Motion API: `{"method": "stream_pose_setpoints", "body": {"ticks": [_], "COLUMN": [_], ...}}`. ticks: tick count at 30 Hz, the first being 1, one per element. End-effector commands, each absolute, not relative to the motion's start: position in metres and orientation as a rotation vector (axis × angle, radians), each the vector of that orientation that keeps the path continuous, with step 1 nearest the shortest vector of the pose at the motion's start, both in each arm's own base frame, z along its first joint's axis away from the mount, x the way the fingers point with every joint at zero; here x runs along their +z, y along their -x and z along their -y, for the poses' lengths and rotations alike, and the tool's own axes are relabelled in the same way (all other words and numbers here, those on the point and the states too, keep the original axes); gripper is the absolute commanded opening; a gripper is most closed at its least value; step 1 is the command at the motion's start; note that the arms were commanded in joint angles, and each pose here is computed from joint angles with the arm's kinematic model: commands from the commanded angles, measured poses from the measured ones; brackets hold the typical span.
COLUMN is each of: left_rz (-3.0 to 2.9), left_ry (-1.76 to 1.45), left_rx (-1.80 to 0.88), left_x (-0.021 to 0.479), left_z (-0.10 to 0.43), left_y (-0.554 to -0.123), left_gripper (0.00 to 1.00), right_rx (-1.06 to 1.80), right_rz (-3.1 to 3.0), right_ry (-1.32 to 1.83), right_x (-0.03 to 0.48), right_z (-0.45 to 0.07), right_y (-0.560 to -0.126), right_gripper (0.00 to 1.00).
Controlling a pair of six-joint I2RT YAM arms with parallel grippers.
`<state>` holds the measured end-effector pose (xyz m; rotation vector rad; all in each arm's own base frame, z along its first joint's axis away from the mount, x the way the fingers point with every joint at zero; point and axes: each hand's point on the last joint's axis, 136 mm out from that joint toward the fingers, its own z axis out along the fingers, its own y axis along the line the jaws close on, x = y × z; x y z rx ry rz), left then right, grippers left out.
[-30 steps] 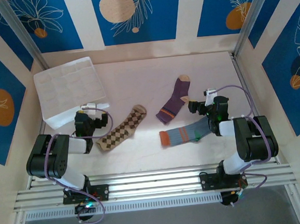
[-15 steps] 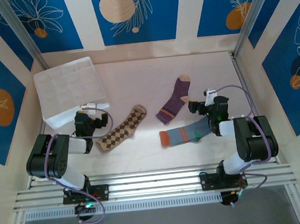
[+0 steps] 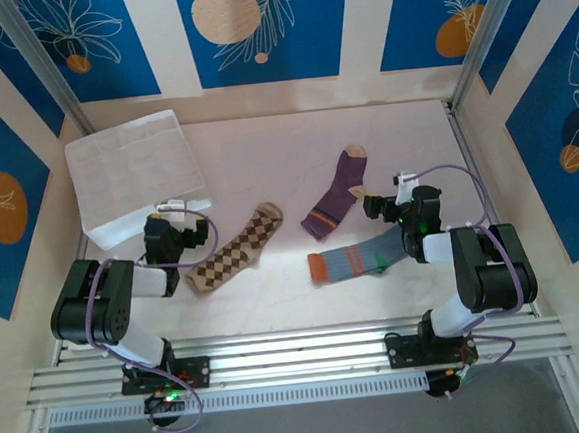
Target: Roll the socks
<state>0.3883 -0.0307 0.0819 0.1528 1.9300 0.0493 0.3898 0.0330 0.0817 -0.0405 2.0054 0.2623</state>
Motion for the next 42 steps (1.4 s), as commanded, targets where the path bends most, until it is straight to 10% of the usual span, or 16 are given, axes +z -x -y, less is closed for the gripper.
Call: {"method": "stream_pose_setpoints", "body": {"ticks": [1,22,29,33,42], "left_rz": [-1.895,-2.052,-2.433,-2.558,-2.647], "left_ry": [-0.134,-0.002,0.22,0.287,0.254], "left_rx": [0.054,0.098,-0.179,-0.343,-0.401], "left_x": [0.092,0.139,0.094,0.059,0.035], "left_z": [0.027,0.009,0.033,0.056,0.08], "left_y": [-0.395,-0.362,-0.306,-0.278,-0.248], "left_gripper": [1.0,1.0,0.64,0.44,0.4], "right_rx": [0.256,0.36,0.37,0.429,0.463], "right_rz": [-1.96,-2.189,-2.315,-2.441,-2.597], "right_ry": [0.058,-0.038,0.175,0.334,0.589], "right_x": [0.094,0.134,0.142,0.113,0.046], "right_z": [-0.032,-0.052,-0.149,-0.228,-0.338], "right_y": [-0.396,-0.394,-0.386,-0.371,-0.352], "right_gripper": [0.99,0.99,1.0,0.92,0.46]}}
